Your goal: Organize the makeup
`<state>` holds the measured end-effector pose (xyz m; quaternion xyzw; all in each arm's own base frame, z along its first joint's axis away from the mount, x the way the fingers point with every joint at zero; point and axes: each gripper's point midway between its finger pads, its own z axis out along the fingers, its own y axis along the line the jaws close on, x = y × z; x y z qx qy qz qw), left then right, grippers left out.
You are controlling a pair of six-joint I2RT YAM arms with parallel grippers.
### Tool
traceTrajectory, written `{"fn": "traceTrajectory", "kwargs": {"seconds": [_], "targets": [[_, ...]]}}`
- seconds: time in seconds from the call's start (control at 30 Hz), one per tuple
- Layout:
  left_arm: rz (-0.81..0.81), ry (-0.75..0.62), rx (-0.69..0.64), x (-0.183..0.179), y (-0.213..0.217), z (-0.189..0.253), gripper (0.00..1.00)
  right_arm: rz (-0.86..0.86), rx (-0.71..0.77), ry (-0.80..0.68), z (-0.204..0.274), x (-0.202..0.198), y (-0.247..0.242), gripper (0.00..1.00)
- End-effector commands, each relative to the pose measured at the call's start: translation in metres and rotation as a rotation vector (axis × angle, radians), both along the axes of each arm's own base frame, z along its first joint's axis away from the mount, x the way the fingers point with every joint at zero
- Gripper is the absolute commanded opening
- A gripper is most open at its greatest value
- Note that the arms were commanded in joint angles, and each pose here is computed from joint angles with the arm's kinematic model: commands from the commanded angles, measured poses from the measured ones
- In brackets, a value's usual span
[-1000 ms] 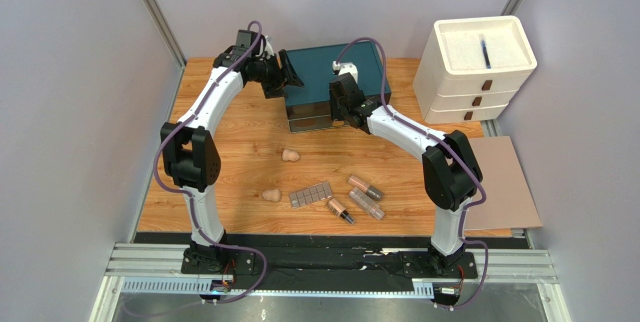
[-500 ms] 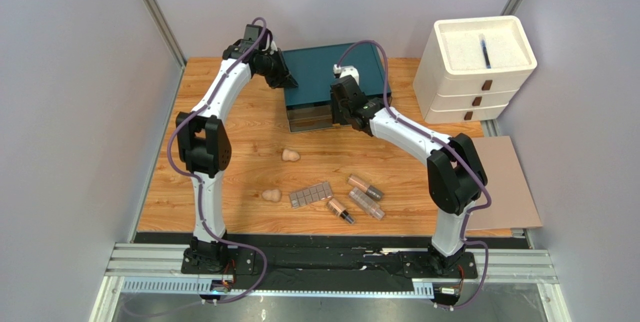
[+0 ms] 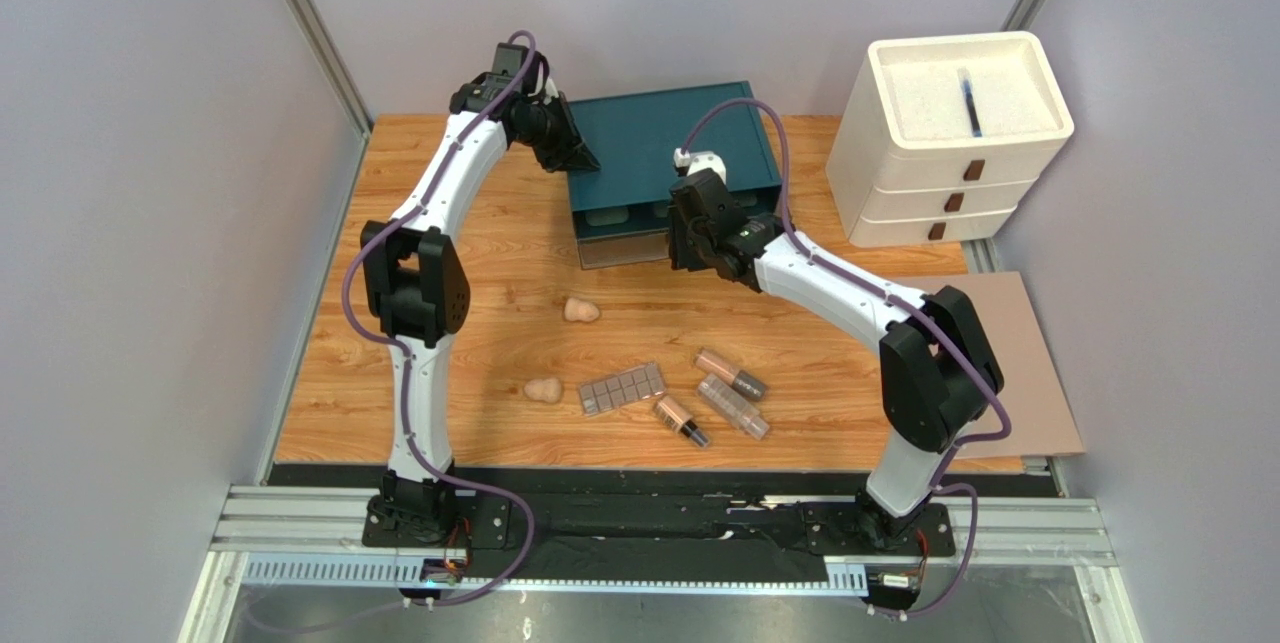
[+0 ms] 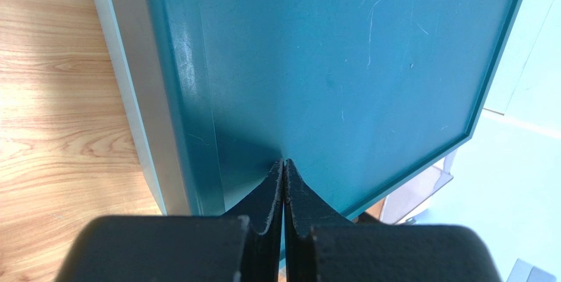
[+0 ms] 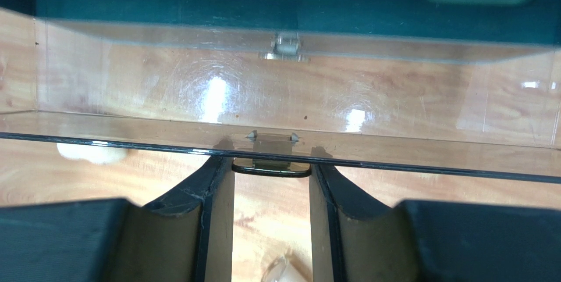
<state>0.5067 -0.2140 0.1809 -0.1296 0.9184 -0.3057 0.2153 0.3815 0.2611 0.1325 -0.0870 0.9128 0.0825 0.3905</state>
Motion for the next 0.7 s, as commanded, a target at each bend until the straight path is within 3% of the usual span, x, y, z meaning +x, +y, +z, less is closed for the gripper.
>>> {"fn": "traceTrajectory", "kwargs": {"seconds": [0.0,0.13,0.17,0.2,0.23,0.3,0.4,0.5,0.67], "targets": [[0.020,0.187,0.125,-0.025,0.018,-0.060,0.00,0.044,-0.017,0.132,-0.013,-0.048,-0.007,0.00],[0.014,0.177,0.121,-0.025,0.018,-0.056,0.01,0.053,-0.019,0.141,-0.018,-0.058,-0.007,0.01],[0.011,0.168,0.117,-0.025,0.017,-0.052,0.01,0.058,-0.020,0.144,-0.017,-0.059,-0.006,0.07],[0.006,0.155,0.115,-0.025,0.017,-0.049,0.02,0.060,-0.019,0.146,-0.015,-0.060,-0.006,0.32],[0.004,0.145,0.115,-0.024,0.017,-0.045,0.03,0.062,-0.014,0.144,-0.013,-0.061,-0.006,0.46],[-0.005,0.110,0.115,-0.025,0.018,-0.032,0.06,0.054,-0.012,0.126,-0.006,-0.062,-0.009,0.63],[-0.008,0.038,0.101,-0.025,0.018,-0.004,0.08,0.047,-0.005,0.079,0.013,-0.066,-0.016,0.71],[-0.018,-0.039,0.079,-0.027,0.017,0.027,0.10,0.055,0.005,0.054,0.032,-0.078,-0.026,0.72],[-0.071,-0.177,0.029,-0.040,0.012,0.084,0.11,0.122,0.001,0.017,0.051,-0.115,-0.037,0.84]]}}
